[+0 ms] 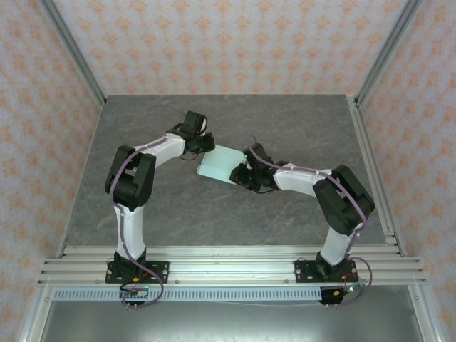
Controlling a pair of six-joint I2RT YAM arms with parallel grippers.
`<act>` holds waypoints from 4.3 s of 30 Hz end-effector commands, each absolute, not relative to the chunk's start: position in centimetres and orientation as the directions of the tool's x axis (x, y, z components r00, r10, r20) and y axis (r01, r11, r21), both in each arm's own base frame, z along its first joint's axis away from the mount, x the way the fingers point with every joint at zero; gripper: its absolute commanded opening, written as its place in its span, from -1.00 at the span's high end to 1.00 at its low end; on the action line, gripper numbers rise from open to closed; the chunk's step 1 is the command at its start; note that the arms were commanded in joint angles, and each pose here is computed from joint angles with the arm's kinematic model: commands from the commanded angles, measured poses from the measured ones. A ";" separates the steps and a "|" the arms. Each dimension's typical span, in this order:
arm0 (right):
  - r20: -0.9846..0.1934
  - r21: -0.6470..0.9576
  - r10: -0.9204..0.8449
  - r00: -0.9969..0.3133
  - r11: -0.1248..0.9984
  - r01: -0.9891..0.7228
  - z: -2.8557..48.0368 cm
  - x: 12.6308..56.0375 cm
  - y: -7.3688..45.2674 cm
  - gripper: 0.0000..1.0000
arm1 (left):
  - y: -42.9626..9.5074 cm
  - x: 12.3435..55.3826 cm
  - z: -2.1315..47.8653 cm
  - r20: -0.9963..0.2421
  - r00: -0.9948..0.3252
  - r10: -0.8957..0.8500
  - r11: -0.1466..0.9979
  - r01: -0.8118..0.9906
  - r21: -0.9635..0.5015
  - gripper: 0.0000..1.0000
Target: Fold the paper box
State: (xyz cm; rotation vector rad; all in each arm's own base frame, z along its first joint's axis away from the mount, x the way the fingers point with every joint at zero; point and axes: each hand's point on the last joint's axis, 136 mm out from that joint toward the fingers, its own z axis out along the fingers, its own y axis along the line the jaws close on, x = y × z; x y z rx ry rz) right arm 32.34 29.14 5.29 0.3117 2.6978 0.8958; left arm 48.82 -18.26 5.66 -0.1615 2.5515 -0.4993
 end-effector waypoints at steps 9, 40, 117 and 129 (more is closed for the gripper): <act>-0.325 0.589 0.310 -0.893 0.806 0.066 7.9 33.9 28.2 0.14 | -17.8 44.3 1.5 -0.325 -0.927 -0.188 0.946 -0.082 -0.315 0.78; -0.369 0.412 0.181 -0.912 0.911 0.014 5.4 34.3 27.9 -0.25 | -18.0 44.6 1.3 -0.318 -0.926 -0.203 0.941 -0.094 -0.327 0.79; -0.494 0.265 0.072 -0.866 0.962 -0.071 4.0 32.0 24.0 0.31 | -17.9 45.2 1.3 -0.308 -0.935 -0.177 0.953 -0.085 -0.290 0.79; -0.479 0.299 0.072 -0.875 0.950 -0.086 3.3 32.9 25.3 0.40 | -17.9 45.1 1.3 -0.307 -0.936 -0.173 0.954 -0.082 -0.288 0.79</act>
